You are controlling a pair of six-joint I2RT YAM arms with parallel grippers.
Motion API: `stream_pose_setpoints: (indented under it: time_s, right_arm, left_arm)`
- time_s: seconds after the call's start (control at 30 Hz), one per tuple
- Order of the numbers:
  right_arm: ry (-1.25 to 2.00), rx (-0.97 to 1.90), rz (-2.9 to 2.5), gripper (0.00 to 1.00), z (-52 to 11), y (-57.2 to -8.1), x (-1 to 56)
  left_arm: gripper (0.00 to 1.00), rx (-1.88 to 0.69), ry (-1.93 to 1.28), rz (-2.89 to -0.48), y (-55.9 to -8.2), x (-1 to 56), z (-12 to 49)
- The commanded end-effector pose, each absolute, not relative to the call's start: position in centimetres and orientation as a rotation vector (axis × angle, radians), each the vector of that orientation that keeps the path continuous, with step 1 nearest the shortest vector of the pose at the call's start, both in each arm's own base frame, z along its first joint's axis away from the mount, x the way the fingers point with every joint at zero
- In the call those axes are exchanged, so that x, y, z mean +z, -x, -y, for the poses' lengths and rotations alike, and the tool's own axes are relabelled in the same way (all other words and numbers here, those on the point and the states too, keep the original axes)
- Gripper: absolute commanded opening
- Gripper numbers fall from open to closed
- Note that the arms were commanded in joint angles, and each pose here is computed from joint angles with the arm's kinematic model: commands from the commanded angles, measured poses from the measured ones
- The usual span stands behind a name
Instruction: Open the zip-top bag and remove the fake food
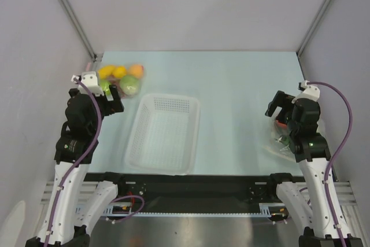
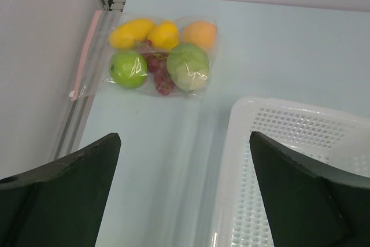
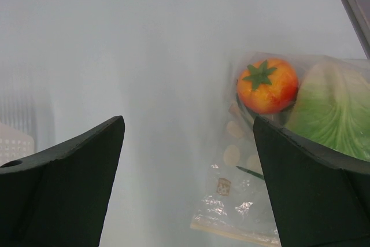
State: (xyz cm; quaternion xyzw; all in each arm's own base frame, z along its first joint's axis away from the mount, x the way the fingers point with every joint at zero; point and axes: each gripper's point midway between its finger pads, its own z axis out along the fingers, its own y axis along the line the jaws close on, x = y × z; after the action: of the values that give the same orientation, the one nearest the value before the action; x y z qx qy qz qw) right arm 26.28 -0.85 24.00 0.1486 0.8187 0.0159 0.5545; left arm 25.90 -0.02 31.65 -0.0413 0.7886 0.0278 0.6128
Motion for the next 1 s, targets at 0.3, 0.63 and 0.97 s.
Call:
stream_pose_setpoints:
  time_s: [0.3, 0.63, 0.97]
  right_arm:
    - [-0.446, -0.075, -2.109, 1.00, 1.2, -26.8, 22.7]
    - [-0.435, -0.337, -2.405, 1.00, -3.3, -24.2, 17.4]
    - [-0.485, -0.397, -2.499, 1.00, -2.7, -20.6, 13.3]
  left_arm:
    - [1.00, 0.061, 0.115, -1.814, -25.9, 32.1, -0.1]
    - [1.00, -0.023, 0.095, -1.836, -26.2, 31.7, 1.2]
    - [1.00, -0.041, 0.075, -1.833, -25.6, 31.4, 1.5]
